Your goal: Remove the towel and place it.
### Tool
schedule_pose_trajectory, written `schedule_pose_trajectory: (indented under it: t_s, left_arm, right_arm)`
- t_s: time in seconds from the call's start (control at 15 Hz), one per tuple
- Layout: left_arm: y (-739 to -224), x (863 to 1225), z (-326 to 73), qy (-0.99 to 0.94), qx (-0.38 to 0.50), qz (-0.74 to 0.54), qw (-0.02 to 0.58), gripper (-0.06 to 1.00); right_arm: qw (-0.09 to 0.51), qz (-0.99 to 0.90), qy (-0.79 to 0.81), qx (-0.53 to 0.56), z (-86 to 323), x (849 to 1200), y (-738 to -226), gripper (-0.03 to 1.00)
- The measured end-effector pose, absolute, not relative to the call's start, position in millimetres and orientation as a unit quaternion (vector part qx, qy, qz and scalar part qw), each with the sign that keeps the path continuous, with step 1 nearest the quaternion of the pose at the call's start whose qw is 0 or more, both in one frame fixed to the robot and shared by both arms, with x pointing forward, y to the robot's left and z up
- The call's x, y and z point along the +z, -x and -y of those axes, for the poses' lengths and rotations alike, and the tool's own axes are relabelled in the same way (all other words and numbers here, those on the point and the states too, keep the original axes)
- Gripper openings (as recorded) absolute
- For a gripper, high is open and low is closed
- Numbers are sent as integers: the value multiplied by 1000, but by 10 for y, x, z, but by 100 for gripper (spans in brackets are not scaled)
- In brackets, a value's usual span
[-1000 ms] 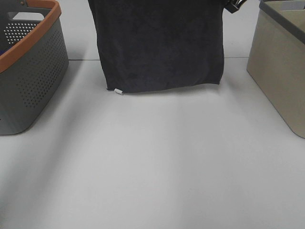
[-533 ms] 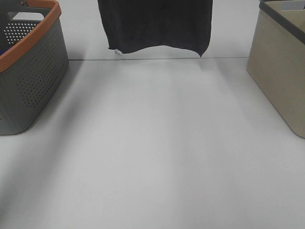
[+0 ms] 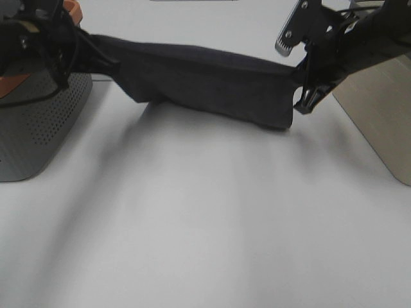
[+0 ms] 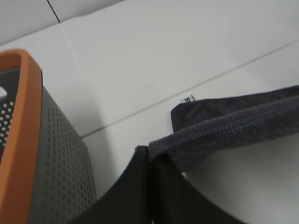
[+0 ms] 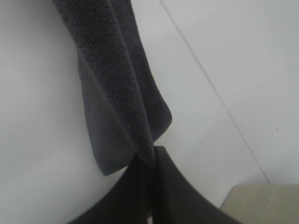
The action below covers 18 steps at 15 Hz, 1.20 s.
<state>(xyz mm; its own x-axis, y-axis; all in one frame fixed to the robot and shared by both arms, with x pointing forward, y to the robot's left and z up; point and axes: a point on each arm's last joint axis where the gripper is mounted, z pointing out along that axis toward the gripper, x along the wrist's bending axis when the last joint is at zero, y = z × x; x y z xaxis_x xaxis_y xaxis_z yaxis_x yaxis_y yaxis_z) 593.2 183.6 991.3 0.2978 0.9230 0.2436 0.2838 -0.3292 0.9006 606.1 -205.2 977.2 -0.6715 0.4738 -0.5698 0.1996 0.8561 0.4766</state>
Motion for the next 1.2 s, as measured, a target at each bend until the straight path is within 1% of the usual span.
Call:
schedule_pose_trajectory:
  t_s: [0.13,0.27,0.47,0.6,0.73,0.93,1.0,1.2]
  left_arm:
    - [-5705,9706,-1929,-714,396,-442,372,0]
    - [-5566,9557,-1981,-726,387,-443,357,0]
    - [-5461,9493,-1942,-738,383,-421,362,0]
    - [-5397,9409,-1861,-753,357,-422,356,0]
    - [-5392,9430,-1796,-750,355,-425,363,0]
    - [-5329,9333,-1843,-734,347,-462,356,0]
    - [-5273,9253,-1871,-740,339,-469,344,0]
    - [-5193,9172,-1892,-749,329,-469,334,0]
  right_arm:
    - [340,-909,-163,179,1947,9510,-5840,2]
    - [327,-917,-154,169,1927,9329,-5670,2]
    - [312,-924,-158,151,2015,9092,-5445,2]
    - [301,-928,-163,146,2042,9025,-5371,2]
    - [300,-928,-166,146,2048,9017,-5363,2]
    - [299,-928,-167,145,2052,9009,-5354,2]
    - [298,-929,-167,145,2052,9007,-5351,2]
    - [273,-937,-166,140,2050,8982,-5312,2]
